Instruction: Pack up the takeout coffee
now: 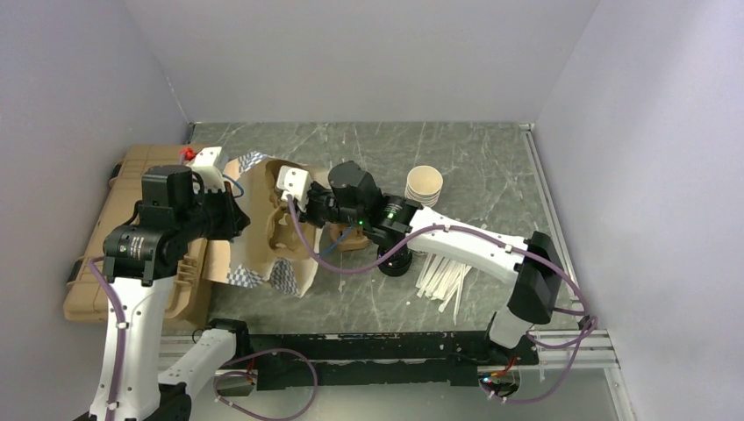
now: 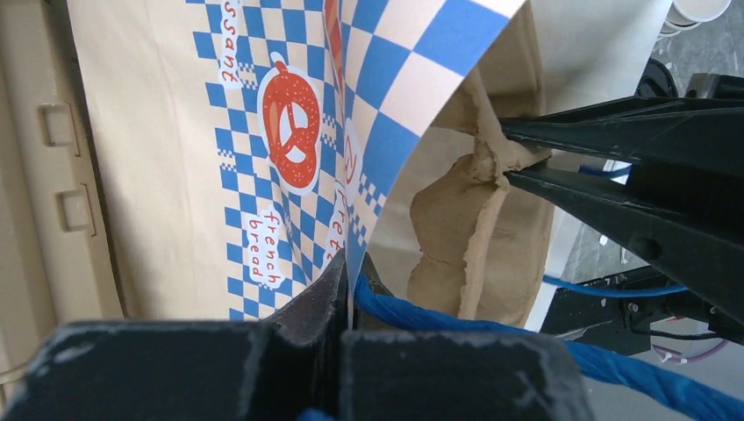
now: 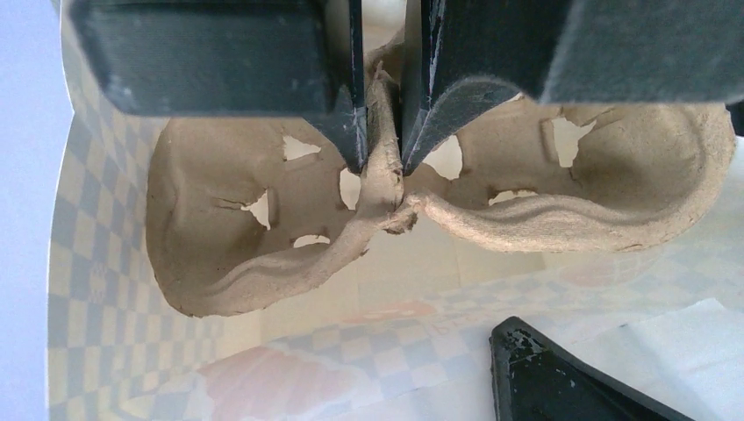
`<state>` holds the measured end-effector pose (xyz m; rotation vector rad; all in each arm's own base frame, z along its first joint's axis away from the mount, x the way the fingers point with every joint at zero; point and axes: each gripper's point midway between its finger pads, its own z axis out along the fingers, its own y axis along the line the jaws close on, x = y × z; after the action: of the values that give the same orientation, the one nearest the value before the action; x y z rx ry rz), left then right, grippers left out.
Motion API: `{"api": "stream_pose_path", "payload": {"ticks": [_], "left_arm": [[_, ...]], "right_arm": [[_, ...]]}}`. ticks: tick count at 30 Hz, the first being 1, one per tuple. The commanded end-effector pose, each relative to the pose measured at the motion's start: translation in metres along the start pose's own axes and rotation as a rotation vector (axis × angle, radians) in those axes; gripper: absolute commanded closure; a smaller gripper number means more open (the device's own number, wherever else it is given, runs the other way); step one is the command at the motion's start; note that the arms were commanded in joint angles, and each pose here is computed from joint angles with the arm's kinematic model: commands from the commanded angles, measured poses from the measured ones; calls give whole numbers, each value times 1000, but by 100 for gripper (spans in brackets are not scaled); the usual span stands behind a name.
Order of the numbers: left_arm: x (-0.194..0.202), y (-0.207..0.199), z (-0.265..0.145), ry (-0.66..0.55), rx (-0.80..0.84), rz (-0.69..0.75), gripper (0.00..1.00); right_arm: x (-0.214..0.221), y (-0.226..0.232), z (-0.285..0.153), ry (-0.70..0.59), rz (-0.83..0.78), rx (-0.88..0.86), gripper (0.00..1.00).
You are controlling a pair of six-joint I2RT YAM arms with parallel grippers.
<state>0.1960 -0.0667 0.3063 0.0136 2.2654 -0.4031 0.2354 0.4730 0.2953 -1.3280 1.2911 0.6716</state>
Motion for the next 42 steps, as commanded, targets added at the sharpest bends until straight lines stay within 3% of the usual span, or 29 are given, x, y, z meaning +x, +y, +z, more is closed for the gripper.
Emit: {"api": "stream_pose_path", "payload": {"ticks": [1,11,22,35,42], "left_arm": [[5,-3,-3,7,19,11,100],[2,-5,-2,8,26,7,100],[-9,-23,3,33,98,-70,100],[-7,-29,6,62,131,-82,100],[-6,-30,5,65,141,-79,100]], "right_arm": [[-42,-20,-19,-114,-33,51,83],[-49,-25,-27,-152,14,5,83],[0,17,20,15,-50,-41,84],[47,31,64,57,5,-46,83],[65,33,83,59,24,-34,78]]}}
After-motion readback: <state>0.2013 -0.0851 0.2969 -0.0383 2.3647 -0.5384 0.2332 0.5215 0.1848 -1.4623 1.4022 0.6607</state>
